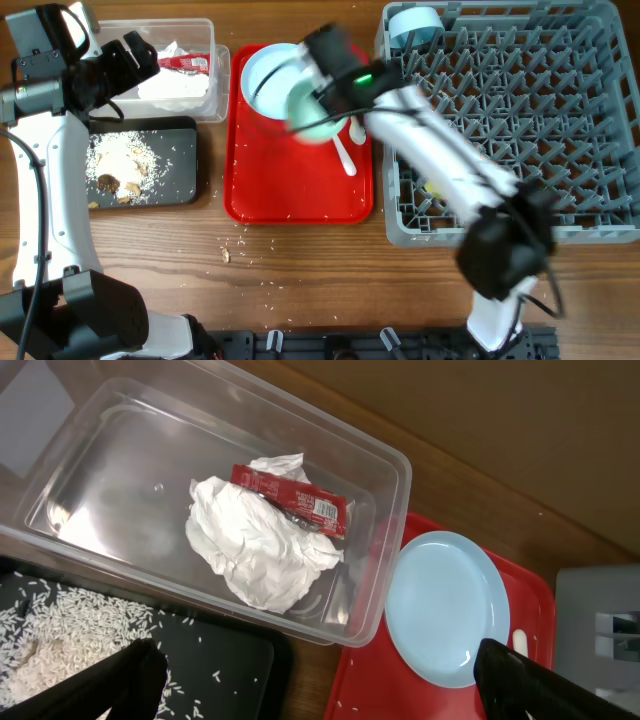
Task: Sort waste into correct bins and load items into the dishwasher rack
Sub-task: 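Grasp the white bowl with right gripper and place it in rack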
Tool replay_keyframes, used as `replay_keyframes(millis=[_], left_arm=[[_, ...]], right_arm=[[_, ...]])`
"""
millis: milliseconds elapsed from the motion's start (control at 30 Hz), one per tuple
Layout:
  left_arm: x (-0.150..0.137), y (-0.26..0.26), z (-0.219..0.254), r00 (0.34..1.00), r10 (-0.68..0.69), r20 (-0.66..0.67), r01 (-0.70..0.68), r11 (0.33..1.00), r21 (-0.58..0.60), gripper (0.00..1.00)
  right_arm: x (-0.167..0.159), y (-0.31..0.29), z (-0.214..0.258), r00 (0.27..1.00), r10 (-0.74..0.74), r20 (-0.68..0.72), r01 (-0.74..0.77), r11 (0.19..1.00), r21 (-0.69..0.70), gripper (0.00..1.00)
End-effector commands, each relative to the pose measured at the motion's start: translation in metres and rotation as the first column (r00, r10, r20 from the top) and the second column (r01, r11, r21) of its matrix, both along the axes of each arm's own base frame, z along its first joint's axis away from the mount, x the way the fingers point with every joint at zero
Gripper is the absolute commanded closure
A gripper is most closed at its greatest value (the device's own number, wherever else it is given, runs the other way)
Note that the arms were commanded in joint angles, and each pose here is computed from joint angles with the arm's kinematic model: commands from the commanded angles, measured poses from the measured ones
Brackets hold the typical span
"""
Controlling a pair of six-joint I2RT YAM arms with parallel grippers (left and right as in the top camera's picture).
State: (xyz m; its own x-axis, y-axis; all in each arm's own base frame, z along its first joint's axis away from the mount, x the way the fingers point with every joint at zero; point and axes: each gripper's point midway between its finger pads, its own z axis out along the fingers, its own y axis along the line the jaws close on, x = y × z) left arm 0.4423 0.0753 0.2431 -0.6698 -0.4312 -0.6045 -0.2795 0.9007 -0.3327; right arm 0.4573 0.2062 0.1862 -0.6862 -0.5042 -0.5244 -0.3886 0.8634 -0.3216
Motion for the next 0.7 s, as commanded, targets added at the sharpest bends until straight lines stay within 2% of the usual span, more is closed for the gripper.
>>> replay_keyframes(millis=[0, 67, 133, 267, 333, 400, 467, 567, 667], left_arm=[[0.001, 0.004, 0.006, 1.0, 0.015, 0.014, -0.015, 1.0, 0.007, 0.0], [0.001, 0.004, 0.006, 1.0, 0.015, 0.014, -0.015, 1.0, 0.007, 0.0], [0.001, 0.004, 0.006, 1.0, 0.015, 0.014, -0.015, 1.0, 0.007, 0.0], [0.001, 0.004, 0.006, 1.0, 0.015, 0.014, -0.015, 1.0, 0.007, 0.0], [0.001, 0.004, 0.006, 1.0, 0.015, 0.014, -0.015, 1.0, 0.007, 0.0], [0.001, 0.004, 0.006, 1.0, 0.015, 0.014, -0.015, 1.0, 0.007, 0.0], [0.001, 0.004, 0.006, 1.0, 0.015, 0.014, -0.015, 1.0, 0.007, 0.0], [0.001, 0.004, 0.006, 1.0, 0.015, 0.014, -0.015, 1.0, 0.007, 0.0], [0.001, 0.004, 0.006, 1.0, 0.015, 0.014, -0.015, 1.0, 0.007, 0.0]], right_arm=[[0.015, -0.105, 0.048, 0.859, -0.461, 0.224, 0.477, 0.878, -0.021, 0.96], [0.013, -0.144, 0.054, 0.758, -0.558, 0.338, 0.618, 0.78, -0.097, 0.96], [0.01, -0.173, 0.059, 0.657, -0.592, 0.467, 0.723, 0.669, -0.169, 0.96], [0.017, -0.19, 0.044, 0.579, -0.564, 0.589, 0.798, 0.541, -0.266, 0.96], [0.02, -0.2, 0.038, 0.534, -0.529, 0.66, 0.835, 0.452, -0.313, 0.96], [0.023, -0.21, 0.029, 0.549, -0.5, 0.669, 0.832, 0.398, -0.386, 0.96], [0.025, -0.218, 0.019, 0.571, -0.498, 0.653, 0.821, 0.376, -0.43, 0.96], [0.027, -0.226, 0.017, 0.555, -0.511, 0.656, 0.831, 0.364, -0.42, 0.96], [0.038, -0.221, -0.001, 0.638, -0.527, 0.561, 0.77, 0.45, -0.453, 0.96]])
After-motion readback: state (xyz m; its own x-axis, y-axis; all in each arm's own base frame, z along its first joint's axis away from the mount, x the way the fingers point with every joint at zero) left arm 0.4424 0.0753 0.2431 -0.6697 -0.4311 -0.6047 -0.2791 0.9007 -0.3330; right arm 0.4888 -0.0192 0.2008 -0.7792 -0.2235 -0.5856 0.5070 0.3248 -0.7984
